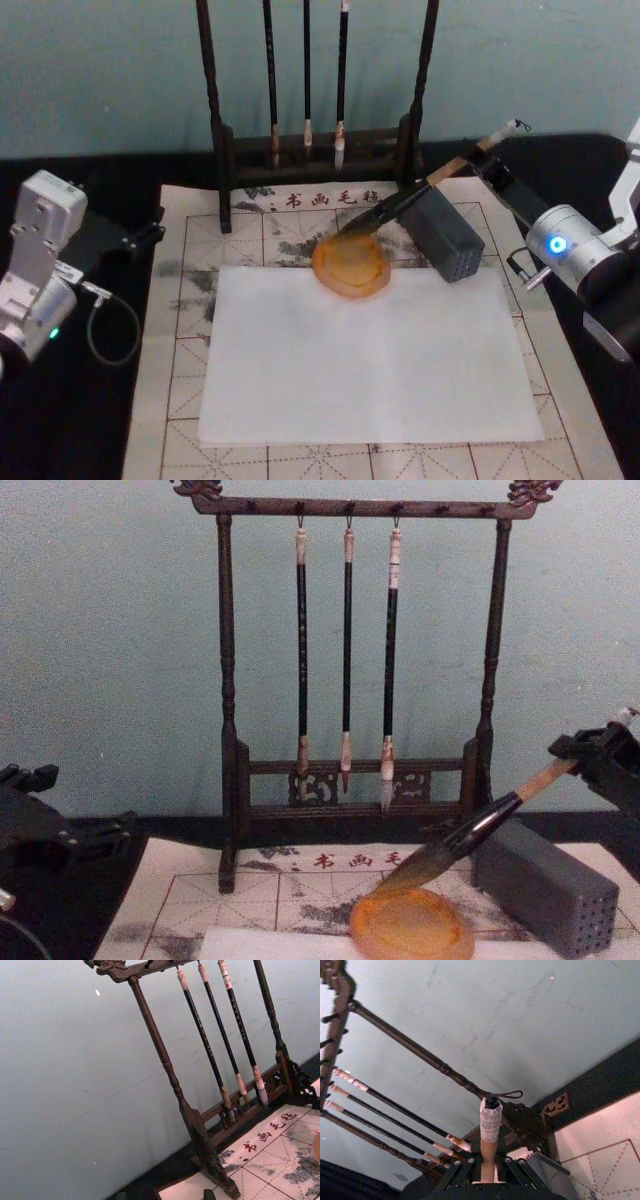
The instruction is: Pick up the brush from the inkstone, write on the paper, then place the brush back to its original position.
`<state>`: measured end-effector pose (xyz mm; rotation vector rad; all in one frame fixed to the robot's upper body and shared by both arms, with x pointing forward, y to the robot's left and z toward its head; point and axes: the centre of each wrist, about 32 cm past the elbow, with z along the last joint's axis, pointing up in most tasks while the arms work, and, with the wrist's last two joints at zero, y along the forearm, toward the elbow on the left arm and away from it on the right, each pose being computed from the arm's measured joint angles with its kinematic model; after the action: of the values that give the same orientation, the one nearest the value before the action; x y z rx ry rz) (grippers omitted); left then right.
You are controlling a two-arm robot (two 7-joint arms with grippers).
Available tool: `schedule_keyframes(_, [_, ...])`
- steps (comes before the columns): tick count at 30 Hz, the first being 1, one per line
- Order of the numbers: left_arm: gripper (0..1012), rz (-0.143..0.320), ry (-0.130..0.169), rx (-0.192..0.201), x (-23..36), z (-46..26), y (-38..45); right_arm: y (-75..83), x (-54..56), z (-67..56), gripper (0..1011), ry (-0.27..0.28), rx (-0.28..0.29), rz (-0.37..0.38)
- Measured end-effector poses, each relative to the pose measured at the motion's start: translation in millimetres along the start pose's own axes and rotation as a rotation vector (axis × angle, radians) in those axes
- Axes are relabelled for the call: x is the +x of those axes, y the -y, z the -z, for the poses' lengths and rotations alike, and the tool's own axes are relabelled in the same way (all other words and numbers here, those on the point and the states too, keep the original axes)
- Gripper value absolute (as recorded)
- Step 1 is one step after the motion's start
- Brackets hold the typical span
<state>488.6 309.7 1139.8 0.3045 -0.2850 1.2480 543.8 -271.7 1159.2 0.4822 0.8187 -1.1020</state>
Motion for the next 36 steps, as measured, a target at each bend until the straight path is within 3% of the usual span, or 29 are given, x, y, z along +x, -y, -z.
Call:
schedule_keyframes(13, [1001, 0.0, 0.0, 0.0, 0.0, 0.0, 0.0, 5.9, -3.3, -7.3, 187, 0.127, 0.028, -0.068])
schedule_keyframes(26, [1001, 0.0, 0.0, 0.0, 0.0, 0.0, 0.0, 18.4, -2.3, -8.3, 187, 0.345, 0.063, -0.18])
schedule_keyframes(36, [1001, 0.0, 0.0, 0.0, 0.0, 0.0, 0.0, 17.4, 0.4, -5.0, 187, 0.403, 0.056, -0.211])
